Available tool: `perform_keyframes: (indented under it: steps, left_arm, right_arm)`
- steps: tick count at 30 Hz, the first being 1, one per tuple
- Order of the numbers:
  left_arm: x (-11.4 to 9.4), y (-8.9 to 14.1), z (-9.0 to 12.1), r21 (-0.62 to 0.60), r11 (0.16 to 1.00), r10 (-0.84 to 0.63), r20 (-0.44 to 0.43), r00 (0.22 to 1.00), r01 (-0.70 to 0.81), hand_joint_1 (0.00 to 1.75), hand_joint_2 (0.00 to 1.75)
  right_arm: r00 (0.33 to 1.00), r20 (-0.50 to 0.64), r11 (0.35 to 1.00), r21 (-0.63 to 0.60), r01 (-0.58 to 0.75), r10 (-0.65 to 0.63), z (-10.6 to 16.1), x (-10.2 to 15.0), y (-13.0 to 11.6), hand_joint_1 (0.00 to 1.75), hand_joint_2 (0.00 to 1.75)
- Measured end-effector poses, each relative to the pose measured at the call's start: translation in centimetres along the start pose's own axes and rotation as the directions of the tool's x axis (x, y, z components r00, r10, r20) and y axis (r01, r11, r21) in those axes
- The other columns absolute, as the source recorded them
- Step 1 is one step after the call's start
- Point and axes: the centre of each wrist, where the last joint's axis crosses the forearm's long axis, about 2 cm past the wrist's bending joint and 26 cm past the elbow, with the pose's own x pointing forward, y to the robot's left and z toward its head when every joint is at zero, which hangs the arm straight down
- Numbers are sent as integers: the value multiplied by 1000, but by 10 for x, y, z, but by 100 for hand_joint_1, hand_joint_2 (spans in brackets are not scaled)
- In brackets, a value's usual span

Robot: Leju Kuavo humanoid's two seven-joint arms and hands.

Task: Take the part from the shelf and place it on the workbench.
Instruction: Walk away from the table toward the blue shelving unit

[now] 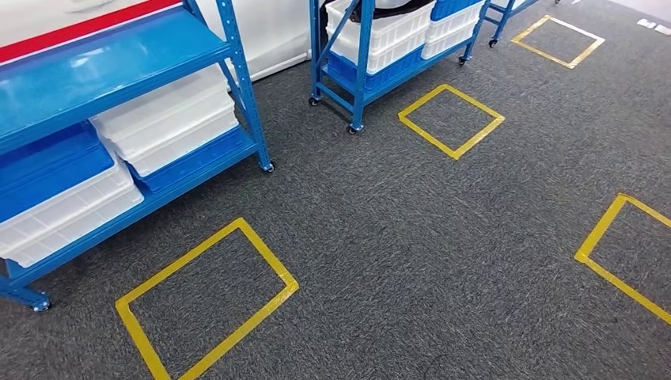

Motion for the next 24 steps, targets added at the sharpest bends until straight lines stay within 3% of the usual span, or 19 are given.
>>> perform_keyframes:
  steps: [24]
  left_arm:
    - [2, -3, 0, -14, 1000, 3, 3, 1000, -3, 0, 0]
  right_arm:
    - [1000, -16, 1000, -1, -10, 10, 1, -6, 0, 0, 0]
